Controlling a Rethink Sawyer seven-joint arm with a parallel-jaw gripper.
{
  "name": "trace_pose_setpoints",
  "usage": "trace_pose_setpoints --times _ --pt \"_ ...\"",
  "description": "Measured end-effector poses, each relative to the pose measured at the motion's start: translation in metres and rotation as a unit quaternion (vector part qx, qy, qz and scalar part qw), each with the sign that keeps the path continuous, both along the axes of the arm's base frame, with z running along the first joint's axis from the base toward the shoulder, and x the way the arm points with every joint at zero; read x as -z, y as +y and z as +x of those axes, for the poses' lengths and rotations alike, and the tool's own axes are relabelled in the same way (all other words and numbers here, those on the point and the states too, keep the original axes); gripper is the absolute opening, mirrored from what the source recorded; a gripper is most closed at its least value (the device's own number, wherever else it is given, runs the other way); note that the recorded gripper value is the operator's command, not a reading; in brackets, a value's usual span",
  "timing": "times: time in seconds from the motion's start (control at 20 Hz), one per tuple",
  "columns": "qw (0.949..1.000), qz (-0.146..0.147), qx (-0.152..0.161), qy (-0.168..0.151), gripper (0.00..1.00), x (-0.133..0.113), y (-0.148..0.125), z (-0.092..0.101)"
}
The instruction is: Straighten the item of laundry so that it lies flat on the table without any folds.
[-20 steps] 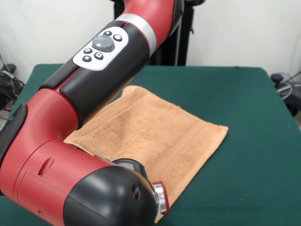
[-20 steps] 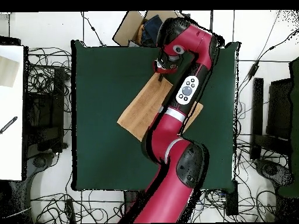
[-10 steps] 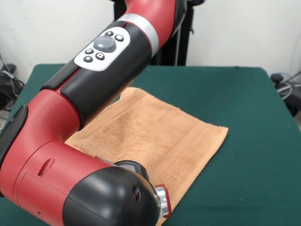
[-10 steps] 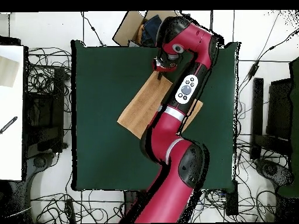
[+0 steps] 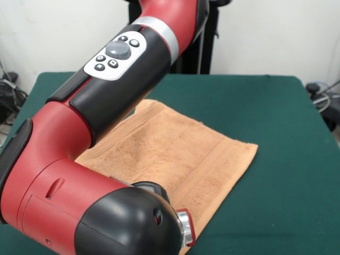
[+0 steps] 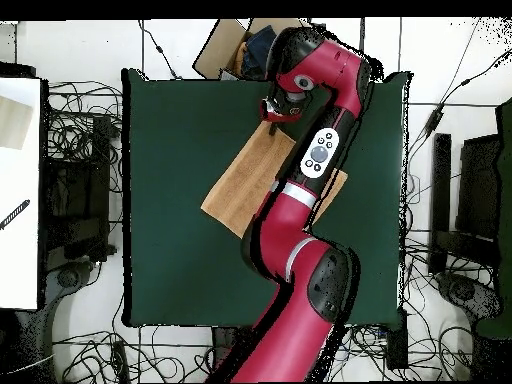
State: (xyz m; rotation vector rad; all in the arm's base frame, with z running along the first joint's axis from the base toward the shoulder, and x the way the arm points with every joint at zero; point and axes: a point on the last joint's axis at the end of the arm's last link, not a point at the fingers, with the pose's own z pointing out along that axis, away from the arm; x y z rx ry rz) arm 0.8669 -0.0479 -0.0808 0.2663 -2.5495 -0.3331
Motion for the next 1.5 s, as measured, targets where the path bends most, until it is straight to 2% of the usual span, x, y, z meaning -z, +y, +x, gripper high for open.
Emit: trace_pose_setpoints --times 0.65,0.7,1.05,1.5 --pt "0.9999 -0.004 -0.01 -0.012 0.0 -0.002 0.005 0.003" --pt "0.9998 -0.001 -0.011 -0.014 1.0 -0.003 0.007 0.004" --pt "0.9996 0.009 -0.016 -0.024 1.0 -0.008 0.02 0.009" --pt "0.9993 0.009 -0.016 -0.034 1.0 -0.008 0.021 0.012"
